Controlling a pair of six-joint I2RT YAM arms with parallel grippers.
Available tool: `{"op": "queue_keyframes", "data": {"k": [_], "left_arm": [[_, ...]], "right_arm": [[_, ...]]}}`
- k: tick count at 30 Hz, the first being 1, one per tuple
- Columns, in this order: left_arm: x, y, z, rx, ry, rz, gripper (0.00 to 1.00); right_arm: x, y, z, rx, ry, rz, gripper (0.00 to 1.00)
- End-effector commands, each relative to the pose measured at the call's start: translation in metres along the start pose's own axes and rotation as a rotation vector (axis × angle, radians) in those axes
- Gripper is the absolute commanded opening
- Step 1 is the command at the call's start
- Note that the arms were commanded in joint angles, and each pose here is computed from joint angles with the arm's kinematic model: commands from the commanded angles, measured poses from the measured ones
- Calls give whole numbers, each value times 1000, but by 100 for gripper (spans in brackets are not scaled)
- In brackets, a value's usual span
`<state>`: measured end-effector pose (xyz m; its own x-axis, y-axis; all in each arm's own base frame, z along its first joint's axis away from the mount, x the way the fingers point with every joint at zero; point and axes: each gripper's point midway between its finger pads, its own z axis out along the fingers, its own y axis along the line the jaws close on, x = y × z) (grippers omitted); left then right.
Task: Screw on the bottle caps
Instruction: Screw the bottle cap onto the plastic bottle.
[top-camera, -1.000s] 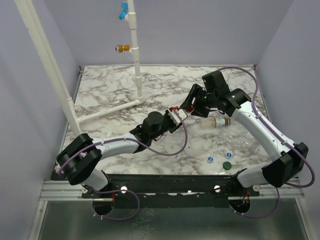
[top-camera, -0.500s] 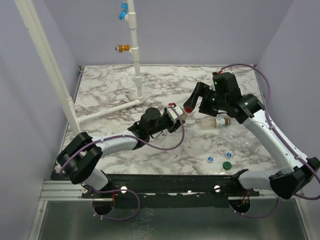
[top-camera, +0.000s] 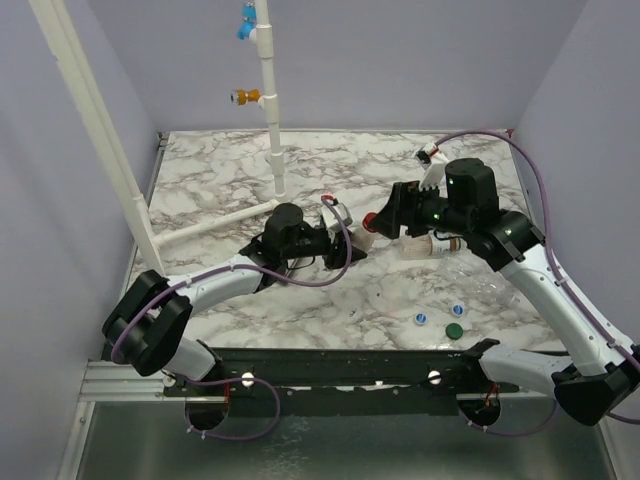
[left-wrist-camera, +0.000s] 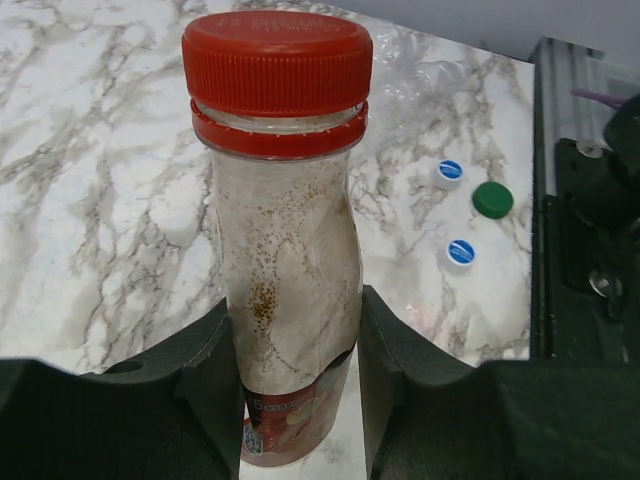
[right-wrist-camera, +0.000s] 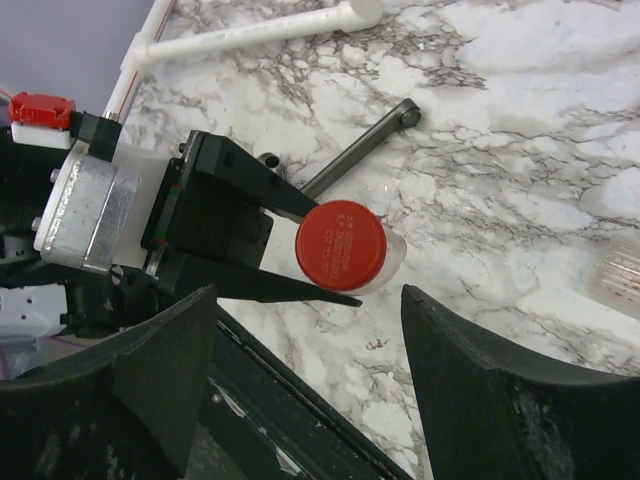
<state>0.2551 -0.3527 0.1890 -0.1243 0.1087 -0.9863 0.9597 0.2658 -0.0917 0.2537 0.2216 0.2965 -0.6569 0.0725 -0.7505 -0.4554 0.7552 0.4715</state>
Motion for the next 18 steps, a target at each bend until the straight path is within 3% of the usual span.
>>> {"op": "queue_keyframes", "data": {"k": [1, 18], "left_arm": [[-16, -35, -10, 174, -11, -52, 0], [-30, -45, -20, 234, -19, -78, 0]], "right_arm": [[4, 19, 2, -139, 18, -118, 76], [12, 16, 8, -147, 46, -142, 69]]}}
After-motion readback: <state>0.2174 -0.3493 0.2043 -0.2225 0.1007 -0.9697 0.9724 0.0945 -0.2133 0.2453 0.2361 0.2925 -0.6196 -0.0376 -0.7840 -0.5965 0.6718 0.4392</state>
